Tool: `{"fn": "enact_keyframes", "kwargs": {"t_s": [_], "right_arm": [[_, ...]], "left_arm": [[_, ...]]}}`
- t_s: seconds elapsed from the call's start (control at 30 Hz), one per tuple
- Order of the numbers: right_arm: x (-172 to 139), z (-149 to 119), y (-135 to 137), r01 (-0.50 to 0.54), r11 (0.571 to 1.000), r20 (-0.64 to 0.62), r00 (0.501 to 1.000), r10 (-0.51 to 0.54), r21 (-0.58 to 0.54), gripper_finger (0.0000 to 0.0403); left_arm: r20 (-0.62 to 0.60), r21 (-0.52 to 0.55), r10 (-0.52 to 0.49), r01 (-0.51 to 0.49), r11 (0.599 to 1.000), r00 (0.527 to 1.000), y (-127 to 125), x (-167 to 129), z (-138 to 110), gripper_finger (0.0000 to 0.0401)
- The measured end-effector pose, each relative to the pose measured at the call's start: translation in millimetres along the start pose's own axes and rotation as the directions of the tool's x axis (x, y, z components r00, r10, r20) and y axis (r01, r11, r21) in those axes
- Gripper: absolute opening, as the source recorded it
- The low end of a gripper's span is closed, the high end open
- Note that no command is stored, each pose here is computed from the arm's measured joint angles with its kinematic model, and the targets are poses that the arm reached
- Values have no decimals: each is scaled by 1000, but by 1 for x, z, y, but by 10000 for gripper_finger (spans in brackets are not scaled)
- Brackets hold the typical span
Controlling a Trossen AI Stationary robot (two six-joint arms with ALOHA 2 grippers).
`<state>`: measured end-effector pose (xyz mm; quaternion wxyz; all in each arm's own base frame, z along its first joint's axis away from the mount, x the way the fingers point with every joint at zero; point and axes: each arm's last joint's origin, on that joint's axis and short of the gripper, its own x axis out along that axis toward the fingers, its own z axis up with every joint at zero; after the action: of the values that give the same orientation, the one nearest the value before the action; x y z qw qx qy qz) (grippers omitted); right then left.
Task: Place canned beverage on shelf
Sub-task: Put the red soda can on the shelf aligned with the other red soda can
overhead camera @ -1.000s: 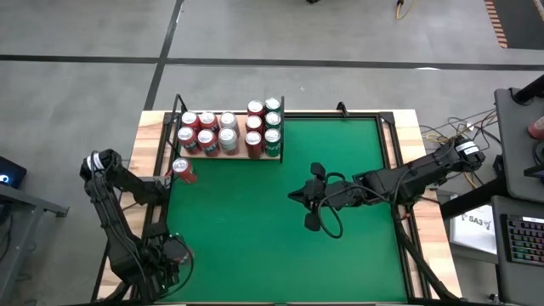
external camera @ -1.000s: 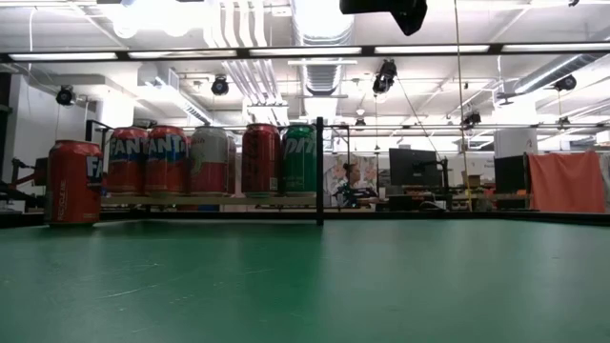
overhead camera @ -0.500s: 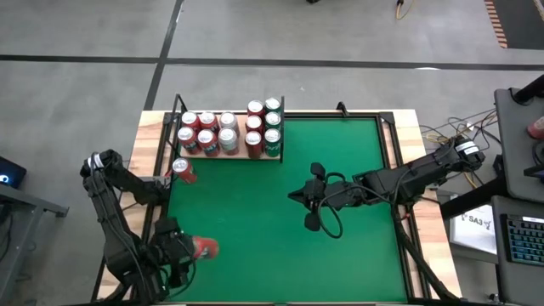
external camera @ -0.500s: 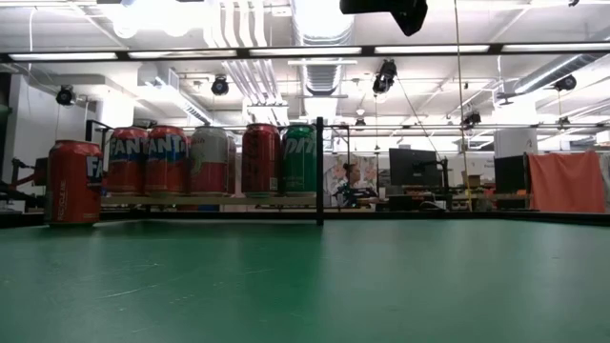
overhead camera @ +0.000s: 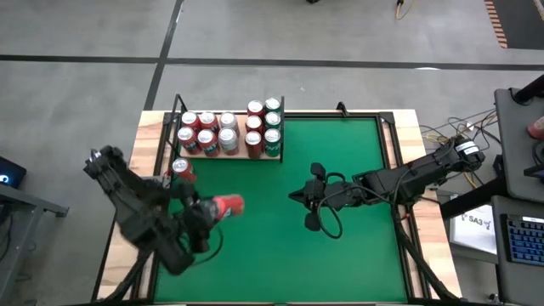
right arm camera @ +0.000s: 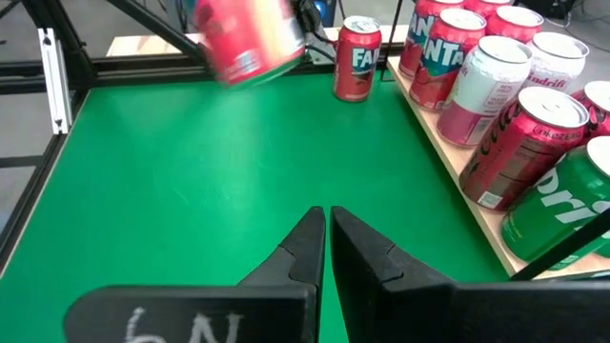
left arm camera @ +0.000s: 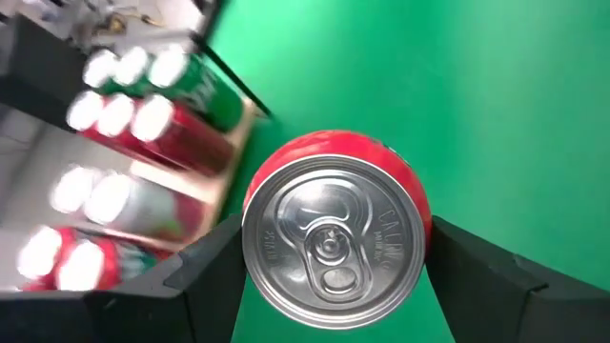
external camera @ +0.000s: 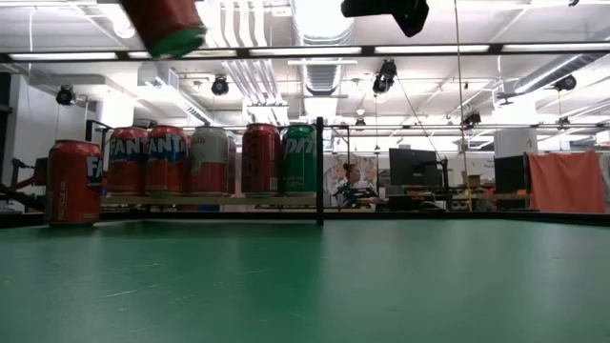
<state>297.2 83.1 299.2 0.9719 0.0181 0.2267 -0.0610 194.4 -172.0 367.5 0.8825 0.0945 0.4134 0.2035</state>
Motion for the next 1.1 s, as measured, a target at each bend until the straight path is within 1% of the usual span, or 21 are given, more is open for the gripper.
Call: {"fn": "enact_keyframes", "kwargs": {"t_s": [0.17,0.3,0.43,0.6,0.7,0.8,0.87,0.97,1.1], "right_arm": [[0,-1,0,1,1000,-8,1000,-1,-15,13],[0,-4,-1,7,1000,-38,999,-8,-27,13],[0,-5,-1,9,999,-48,999,-11,-31,13],[0,-5,-1,8,999,-48,999,-11,-47,13],[0,-5,-1,8,998,-48,999,-11,-55,13],[0,-5,-1,8,998,-48,999,-11,-69,13],[0,-5,-2,9,997,-48,999,-13,-83,13],[0,-3,-6,20,997,-45,999,-23,-72,13],[1,1,-17,54,998,-30,998,-55,-35,13]], "left_arm": [[14,39,96,-97,995,995,38,12,27,263],[-8,57,178,-178,982,984,75,24,46,263],[-55,69,277,-273,960,959,120,36,64,263],[-138,86,397,-388,918,908,186,52,79,263],[-200,41,388,-388,921,900,227,61,80,263],[-241,-50,334,-356,933,911,266,72,76,263],[-277,-107,300,-339,935,913,288,78,68,263],[-342,-163,269,-338,927,901,312,89,54,263],[-421,-177,279,-381,908,863,335,98,36,263]]}}
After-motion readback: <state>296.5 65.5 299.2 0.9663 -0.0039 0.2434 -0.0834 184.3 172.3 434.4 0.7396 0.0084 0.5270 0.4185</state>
